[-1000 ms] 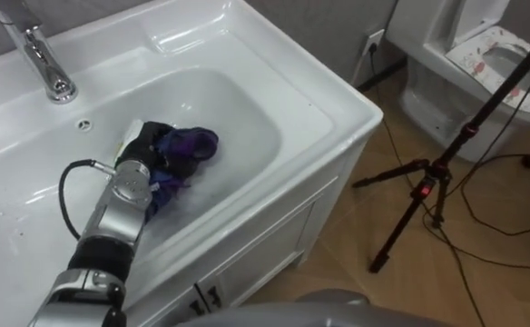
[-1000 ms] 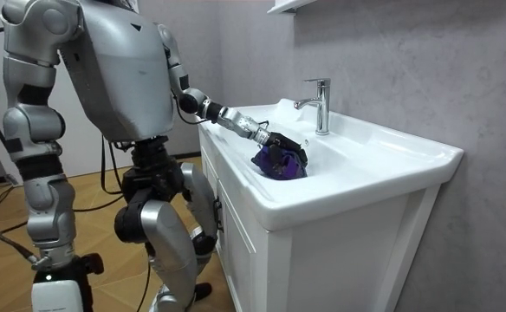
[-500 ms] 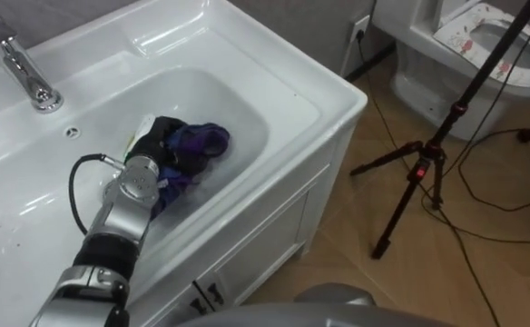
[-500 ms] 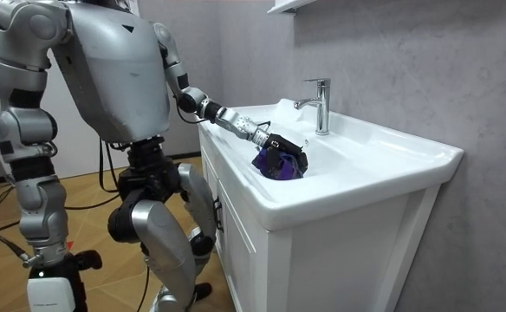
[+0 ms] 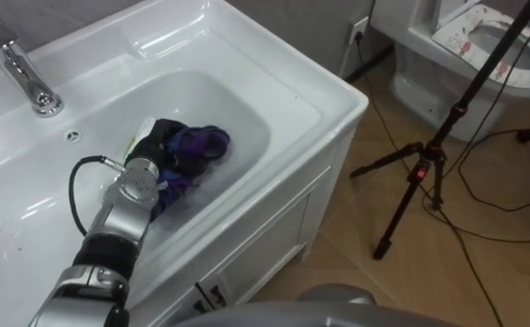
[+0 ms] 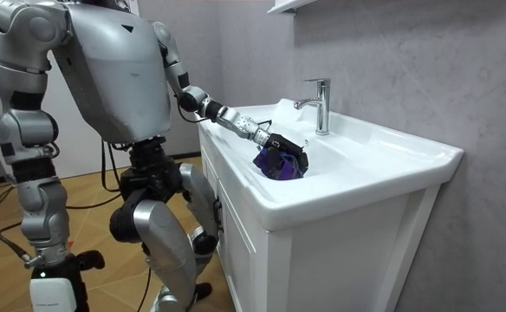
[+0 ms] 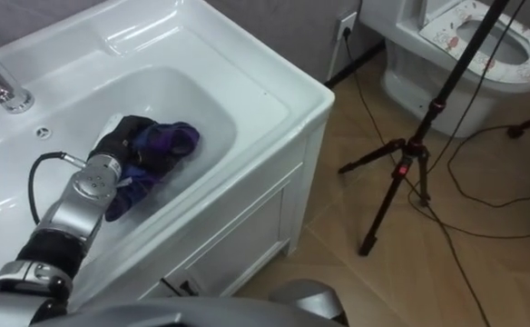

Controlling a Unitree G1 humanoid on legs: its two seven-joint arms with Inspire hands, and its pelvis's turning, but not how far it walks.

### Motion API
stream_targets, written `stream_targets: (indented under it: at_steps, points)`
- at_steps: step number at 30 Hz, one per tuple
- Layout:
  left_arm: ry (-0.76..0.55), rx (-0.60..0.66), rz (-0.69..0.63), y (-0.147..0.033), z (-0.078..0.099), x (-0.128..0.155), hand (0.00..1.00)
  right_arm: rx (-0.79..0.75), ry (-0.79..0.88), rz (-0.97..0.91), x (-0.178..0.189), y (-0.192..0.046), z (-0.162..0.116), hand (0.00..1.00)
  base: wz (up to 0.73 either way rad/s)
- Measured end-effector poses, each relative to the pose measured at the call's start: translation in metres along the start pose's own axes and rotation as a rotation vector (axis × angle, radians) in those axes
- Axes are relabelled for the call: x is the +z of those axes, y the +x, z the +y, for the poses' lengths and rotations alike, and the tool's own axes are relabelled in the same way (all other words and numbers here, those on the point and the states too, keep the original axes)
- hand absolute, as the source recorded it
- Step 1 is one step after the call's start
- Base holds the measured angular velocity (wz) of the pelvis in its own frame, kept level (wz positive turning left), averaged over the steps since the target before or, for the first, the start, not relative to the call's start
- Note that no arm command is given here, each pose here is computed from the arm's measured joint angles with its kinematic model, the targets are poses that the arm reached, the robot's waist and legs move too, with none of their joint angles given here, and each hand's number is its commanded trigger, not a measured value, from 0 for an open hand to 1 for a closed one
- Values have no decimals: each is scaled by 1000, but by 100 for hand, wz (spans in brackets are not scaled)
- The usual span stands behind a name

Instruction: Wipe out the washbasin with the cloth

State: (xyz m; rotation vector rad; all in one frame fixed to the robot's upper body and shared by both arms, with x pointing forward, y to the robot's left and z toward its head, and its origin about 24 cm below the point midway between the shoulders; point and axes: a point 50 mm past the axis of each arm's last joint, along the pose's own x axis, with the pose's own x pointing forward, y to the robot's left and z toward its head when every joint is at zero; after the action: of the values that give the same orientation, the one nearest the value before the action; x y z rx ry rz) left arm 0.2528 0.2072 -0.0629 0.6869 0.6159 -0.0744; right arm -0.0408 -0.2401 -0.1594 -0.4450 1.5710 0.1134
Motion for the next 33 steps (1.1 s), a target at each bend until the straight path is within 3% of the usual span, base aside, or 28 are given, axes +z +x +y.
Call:
stream_targets:
  at_steps: [9,18,33]
  points:
    - [70,30,57,-3,0,-25,100,-28,27,18,-5,-1,-4,0,0]
    - [244,182,204,-17,33,-73,100,-80,31,16,-8,-3,-13,0,6]
    - [492,273,270,-27,67,-91,100,-139,44,-41,9,-2,-31,0,11]
